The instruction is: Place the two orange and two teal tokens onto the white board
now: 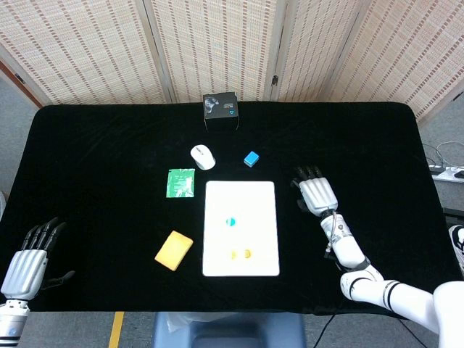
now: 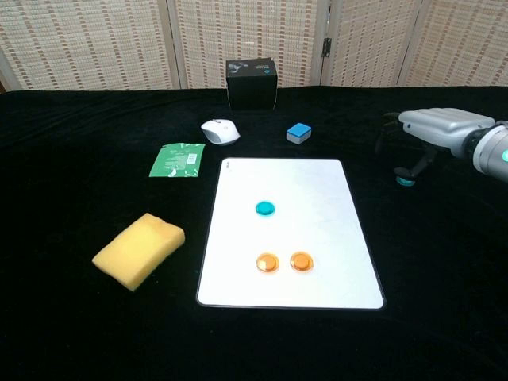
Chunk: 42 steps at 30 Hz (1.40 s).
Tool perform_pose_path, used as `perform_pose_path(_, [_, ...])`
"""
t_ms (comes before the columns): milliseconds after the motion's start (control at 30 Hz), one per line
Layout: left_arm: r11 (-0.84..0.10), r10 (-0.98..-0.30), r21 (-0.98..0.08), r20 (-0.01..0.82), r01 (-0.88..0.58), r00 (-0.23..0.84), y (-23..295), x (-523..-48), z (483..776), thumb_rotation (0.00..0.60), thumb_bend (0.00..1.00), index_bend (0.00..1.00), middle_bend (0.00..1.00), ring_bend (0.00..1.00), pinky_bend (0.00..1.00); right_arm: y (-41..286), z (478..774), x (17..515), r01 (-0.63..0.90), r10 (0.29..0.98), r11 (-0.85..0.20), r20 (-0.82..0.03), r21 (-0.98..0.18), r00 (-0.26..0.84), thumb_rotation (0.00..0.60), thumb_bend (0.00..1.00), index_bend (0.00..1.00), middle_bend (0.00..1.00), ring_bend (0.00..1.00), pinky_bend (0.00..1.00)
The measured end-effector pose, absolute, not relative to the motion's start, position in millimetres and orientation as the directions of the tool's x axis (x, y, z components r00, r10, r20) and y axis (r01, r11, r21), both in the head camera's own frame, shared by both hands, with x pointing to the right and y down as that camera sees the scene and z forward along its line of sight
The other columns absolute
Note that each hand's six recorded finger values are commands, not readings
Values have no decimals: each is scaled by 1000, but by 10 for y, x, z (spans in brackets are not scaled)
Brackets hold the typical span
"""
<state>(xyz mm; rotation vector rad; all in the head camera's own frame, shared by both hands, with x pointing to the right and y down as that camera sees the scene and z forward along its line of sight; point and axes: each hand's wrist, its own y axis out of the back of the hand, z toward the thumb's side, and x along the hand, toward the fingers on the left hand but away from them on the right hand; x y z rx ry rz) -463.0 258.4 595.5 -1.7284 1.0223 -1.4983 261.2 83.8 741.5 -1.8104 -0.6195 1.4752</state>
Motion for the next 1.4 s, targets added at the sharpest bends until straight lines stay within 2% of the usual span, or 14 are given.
perform_pose_path(533, [-509,-860,-847,506,-151,58,2582,-4601,5968,600,175,12,0,2,0,978,7598,2957,-58,726,-665,-664,-744,179,600,456,385,103,0,0])
perform_pose_path(933, [-512,-858,-846,512,-148,46,2593,-4635,5968,600,175,12,0,2,0,920,7682,2892,-64,724,-667,-666,-742,182,600,456,387,105,0,0])
perform_pose_path(1167, [-518,-855,-843,517,-145,48,2589,-4625,5988,600,175,12,0,2,0,928,7726,2875,-72,718,-672,-672,-737,181,600,455,431,119,0,0])
perform_pose_path(1400, [-522,-852,-841,520,-144,50,2585,-4612,6008,600,175,12,0,2,0,905,7755,2885,-73,723,-668,-669,-741,170,600,455,528,153,0,0])
